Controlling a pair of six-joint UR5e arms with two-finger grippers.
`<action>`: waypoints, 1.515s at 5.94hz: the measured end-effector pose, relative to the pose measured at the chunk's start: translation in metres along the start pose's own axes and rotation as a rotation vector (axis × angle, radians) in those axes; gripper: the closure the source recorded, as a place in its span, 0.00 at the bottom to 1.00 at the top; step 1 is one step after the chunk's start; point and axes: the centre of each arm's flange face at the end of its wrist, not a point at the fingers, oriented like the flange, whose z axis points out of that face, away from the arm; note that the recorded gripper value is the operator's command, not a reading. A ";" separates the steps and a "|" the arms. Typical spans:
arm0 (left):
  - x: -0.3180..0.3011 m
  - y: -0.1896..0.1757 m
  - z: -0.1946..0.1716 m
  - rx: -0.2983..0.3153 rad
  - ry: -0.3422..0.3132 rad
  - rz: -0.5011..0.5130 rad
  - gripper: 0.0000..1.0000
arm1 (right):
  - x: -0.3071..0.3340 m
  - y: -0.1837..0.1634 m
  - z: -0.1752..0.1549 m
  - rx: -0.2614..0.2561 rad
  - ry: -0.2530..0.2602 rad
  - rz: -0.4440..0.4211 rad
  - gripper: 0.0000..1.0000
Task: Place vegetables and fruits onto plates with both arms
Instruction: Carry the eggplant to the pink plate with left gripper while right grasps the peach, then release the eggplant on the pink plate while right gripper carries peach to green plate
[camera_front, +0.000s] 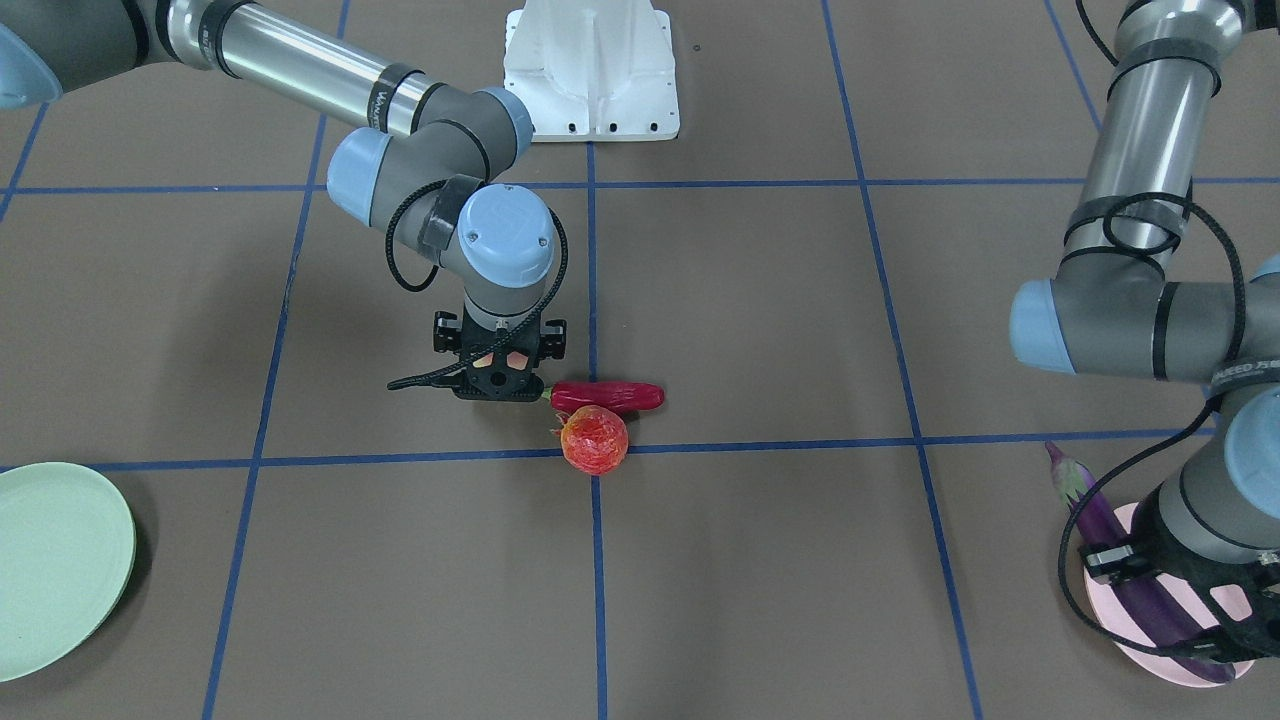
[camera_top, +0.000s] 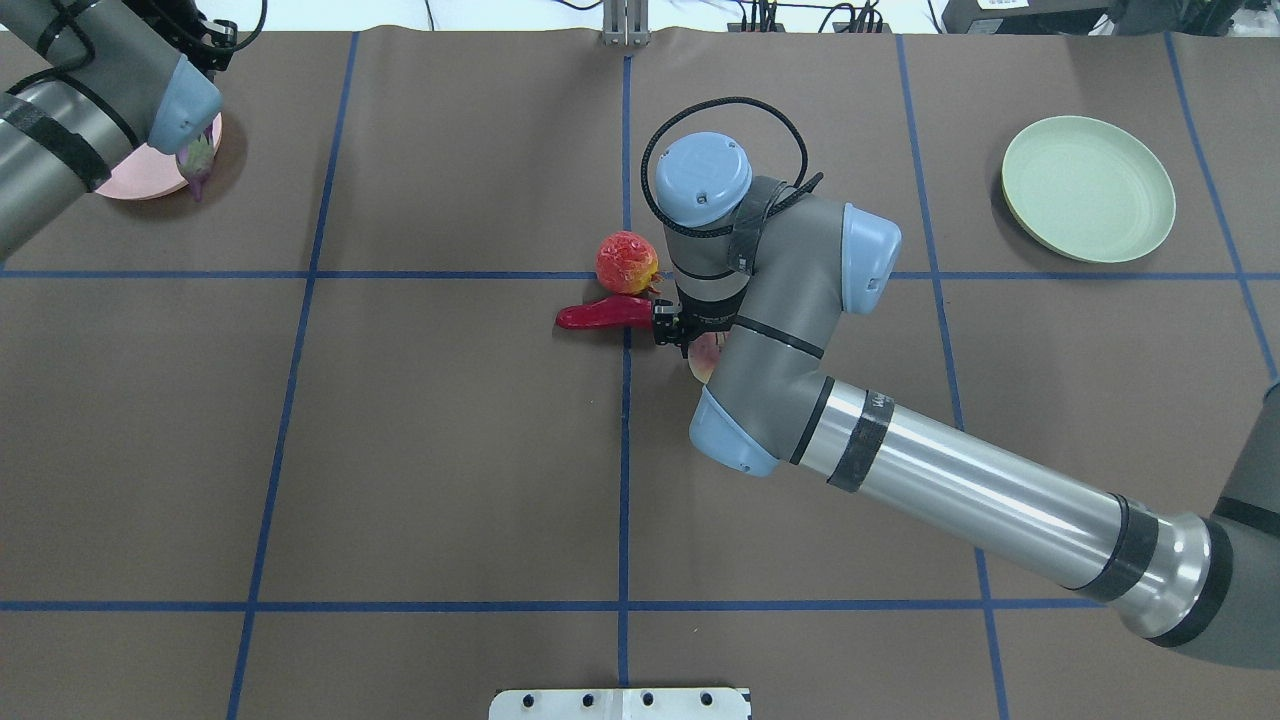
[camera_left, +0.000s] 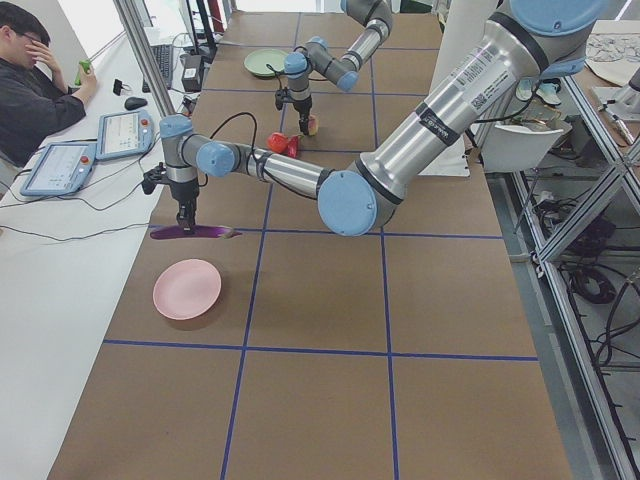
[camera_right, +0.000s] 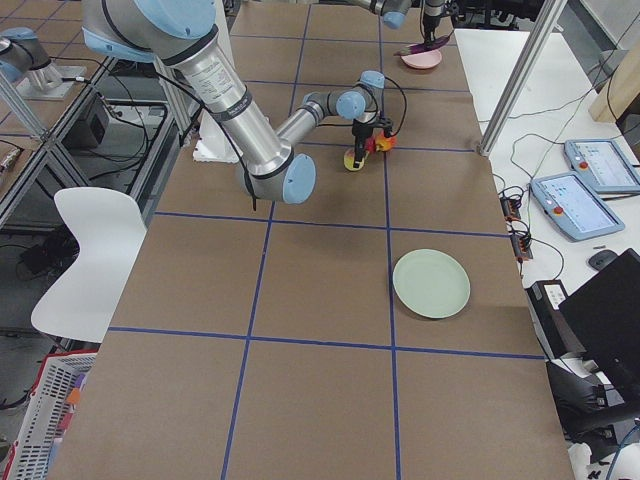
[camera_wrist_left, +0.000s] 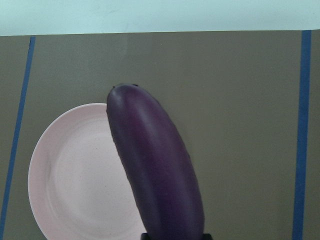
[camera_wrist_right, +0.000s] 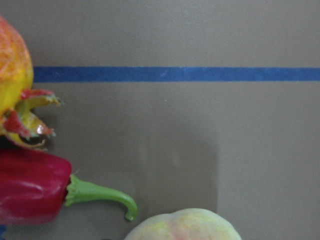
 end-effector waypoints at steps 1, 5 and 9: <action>-0.015 -0.004 0.019 0.008 -0.061 0.032 1.00 | 0.003 0.001 -0.019 0.003 -0.025 0.017 1.00; -0.026 0.009 0.110 0.066 -0.216 0.138 0.03 | 0.052 -0.031 -0.118 0.020 -0.137 0.114 1.00; -0.009 0.002 0.079 0.099 -0.169 0.179 0.00 | 0.148 -0.103 -0.162 0.106 -0.118 0.199 1.00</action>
